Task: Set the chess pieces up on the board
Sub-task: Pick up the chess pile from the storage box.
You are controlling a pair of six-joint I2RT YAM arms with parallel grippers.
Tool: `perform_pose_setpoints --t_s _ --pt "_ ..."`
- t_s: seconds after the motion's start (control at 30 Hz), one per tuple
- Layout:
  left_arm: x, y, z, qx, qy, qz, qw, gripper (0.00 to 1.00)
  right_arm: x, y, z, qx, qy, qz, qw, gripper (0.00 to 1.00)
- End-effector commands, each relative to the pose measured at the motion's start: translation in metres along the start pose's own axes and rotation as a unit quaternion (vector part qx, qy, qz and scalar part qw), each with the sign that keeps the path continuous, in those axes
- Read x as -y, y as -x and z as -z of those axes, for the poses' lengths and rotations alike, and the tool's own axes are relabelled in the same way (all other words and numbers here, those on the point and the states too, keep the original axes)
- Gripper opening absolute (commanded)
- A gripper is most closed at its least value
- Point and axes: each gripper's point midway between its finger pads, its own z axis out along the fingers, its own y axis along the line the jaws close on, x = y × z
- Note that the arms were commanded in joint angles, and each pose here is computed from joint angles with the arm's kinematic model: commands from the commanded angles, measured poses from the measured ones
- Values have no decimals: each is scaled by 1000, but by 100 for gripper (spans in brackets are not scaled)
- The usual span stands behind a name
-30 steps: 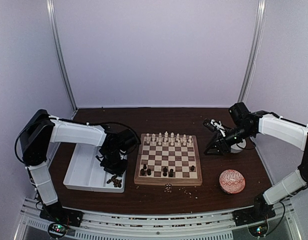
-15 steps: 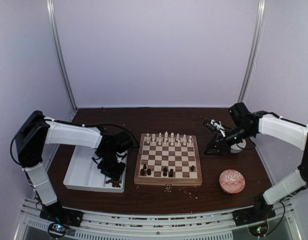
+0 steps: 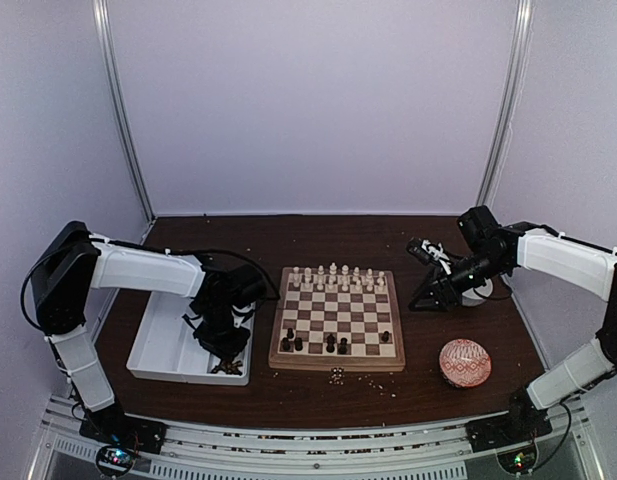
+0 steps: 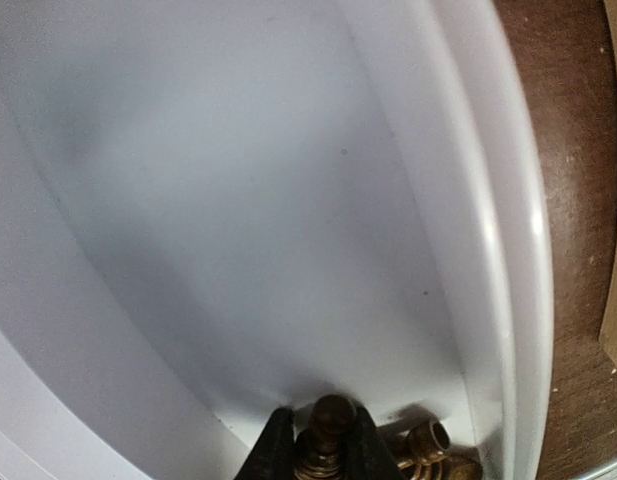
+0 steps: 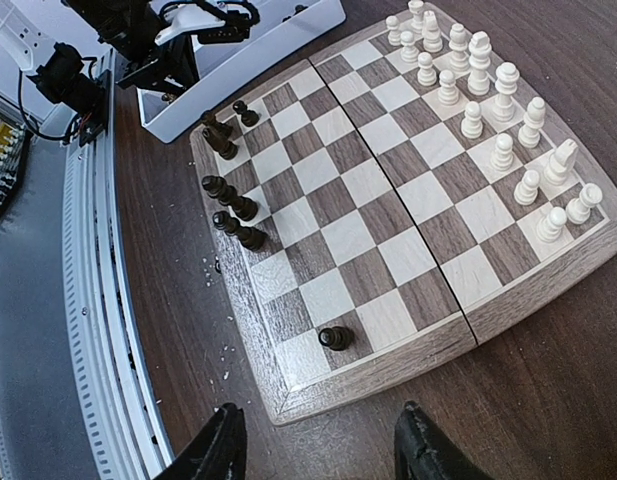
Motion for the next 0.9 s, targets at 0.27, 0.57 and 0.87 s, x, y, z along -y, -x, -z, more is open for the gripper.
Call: perform_pose_setpoints --t_s 0.27,0.57,0.87 --pt "-12 30 50 133 7 -10 991 5 -8 19 9 32 11 1 999 50" --pt "-8 59 90 284 -69 52 955 1 -29 65 12 65 41 16 997 51" --pt "-16 83 167 434 -215 208 850 0 -63 147 -25 118 52 9 992 52"
